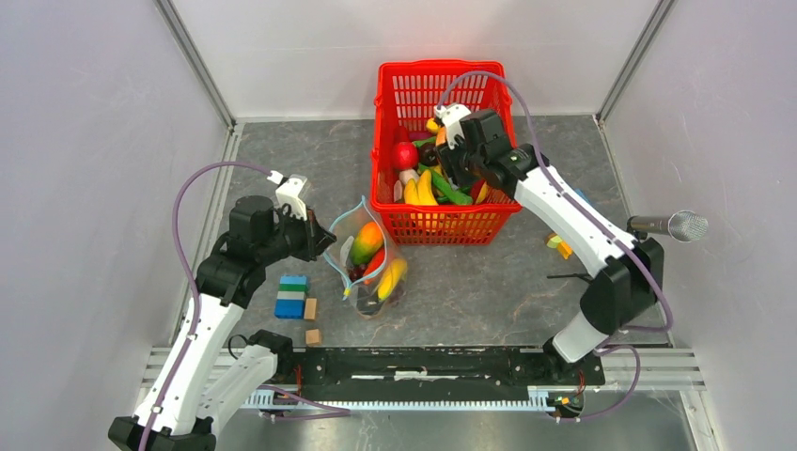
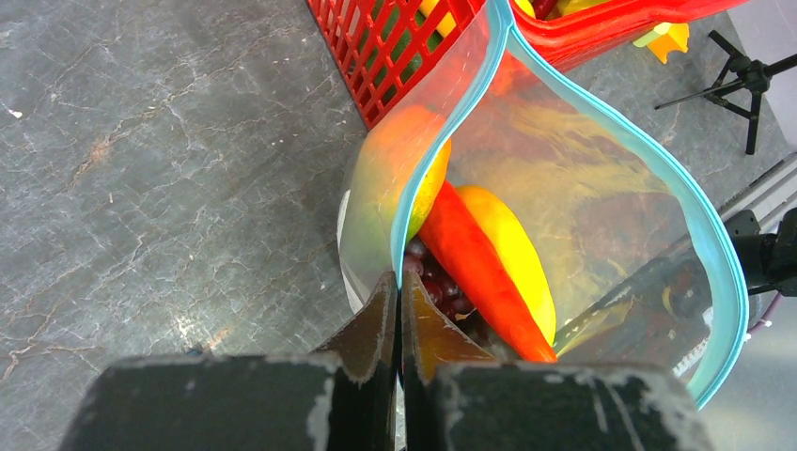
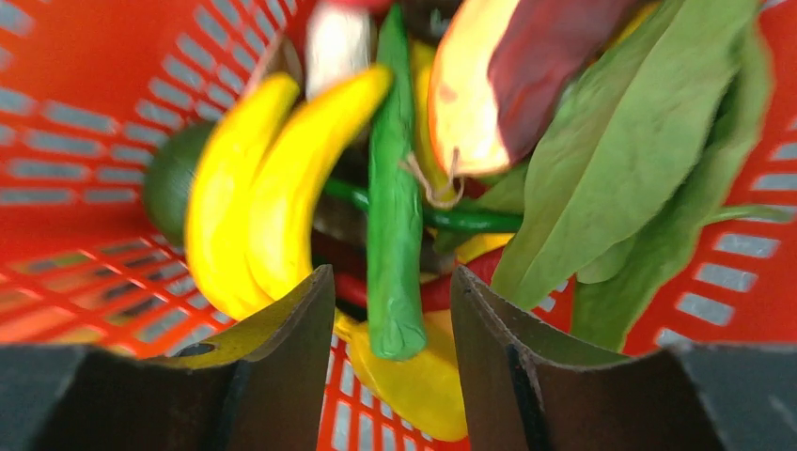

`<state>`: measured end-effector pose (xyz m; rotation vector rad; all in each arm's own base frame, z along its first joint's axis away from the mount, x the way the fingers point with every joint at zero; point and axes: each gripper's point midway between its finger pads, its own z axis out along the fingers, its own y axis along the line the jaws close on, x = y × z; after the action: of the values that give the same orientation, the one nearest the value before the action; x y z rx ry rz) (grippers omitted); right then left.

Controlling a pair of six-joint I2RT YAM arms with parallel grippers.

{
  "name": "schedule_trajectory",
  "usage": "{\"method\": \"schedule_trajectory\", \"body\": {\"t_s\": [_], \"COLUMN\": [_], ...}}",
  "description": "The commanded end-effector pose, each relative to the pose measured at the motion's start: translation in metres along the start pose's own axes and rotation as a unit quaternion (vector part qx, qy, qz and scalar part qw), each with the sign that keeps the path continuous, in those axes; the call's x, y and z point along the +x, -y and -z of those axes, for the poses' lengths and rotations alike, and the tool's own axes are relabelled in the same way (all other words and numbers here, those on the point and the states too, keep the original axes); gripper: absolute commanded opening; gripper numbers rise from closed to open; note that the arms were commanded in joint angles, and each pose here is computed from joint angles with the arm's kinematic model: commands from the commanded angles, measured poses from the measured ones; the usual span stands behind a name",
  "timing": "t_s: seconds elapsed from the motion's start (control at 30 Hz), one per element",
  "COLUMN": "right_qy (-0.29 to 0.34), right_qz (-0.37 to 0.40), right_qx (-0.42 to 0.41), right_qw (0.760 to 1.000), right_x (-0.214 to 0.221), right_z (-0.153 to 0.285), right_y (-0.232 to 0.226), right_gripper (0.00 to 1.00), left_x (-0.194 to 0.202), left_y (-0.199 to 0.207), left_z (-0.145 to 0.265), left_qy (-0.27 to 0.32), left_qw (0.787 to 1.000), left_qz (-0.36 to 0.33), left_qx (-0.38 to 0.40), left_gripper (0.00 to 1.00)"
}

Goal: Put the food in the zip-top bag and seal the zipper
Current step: Pick up the fake vegetable from the bin.

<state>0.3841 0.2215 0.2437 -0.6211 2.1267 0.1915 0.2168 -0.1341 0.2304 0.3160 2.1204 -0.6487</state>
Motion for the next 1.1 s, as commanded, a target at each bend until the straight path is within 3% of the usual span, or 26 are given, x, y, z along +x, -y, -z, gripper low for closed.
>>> {"method": "schedule_trajectory", "body": {"t_s": [0.0, 0.2, 0.43, 0.6, 0.73, 0.83, 1.07], "right_qy": [-0.041, -0.121, -0.157, -0.21, -0.204, -0.193, -0.095], "right_qz": [0.05, 0.093, 0.111, 0.121, 0.123, 0.123, 0.119], "right_qx": [-0.06, -0.09, -0.153, -0.138, -0.137, -0.147, -0.142], "right_qw": [0.996, 0.984, 0.969, 0.96, 0.961, 0.962, 0.978], "right_x": [0.012, 0.047, 0.073, 0.098, 0.097, 0.092, 0.036], "right_z": [0.001, -0.024, -0.033, -0.042, -0.048, -0.046, -0.009], "right_y": [0.004, 0.007, -0.008, 0.0, 0.0, -0.004, -0.005], "right_gripper": [0.53, 0.58, 0.66, 0.61, 0.59, 0.35, 0.23], "left_x": [-0.013, -0.012, -0.015, -0.015, -0.014, -0.015, -0.017], "left_y": [0.007, 0.006, 0.006, 0.006, 0.006, 0.006, 0.008], "left_z": [0.002, 0.002, 0.001, 0.002, 0.003, 0.004, 0.007], "left_qy": [0.028, 0.025, 0.025, 0.025, 0.025, 0.026, 0.031], "left_qw": [0.999, 1.0, 1.0, 1.0, 1.0, 1.0, 0.999], "left_qz": [-0.009, -0.011, -0.012, -0.011, -0.011, -0.012, -0.012], "left_qx": [0.017, 0.014, 0.014, 0.015, 0.012, 0.011, 0.013], "left_gripper": [0.04, 0.05, 0.05, 0.05, 0.05, 0.05, 0.05]}}
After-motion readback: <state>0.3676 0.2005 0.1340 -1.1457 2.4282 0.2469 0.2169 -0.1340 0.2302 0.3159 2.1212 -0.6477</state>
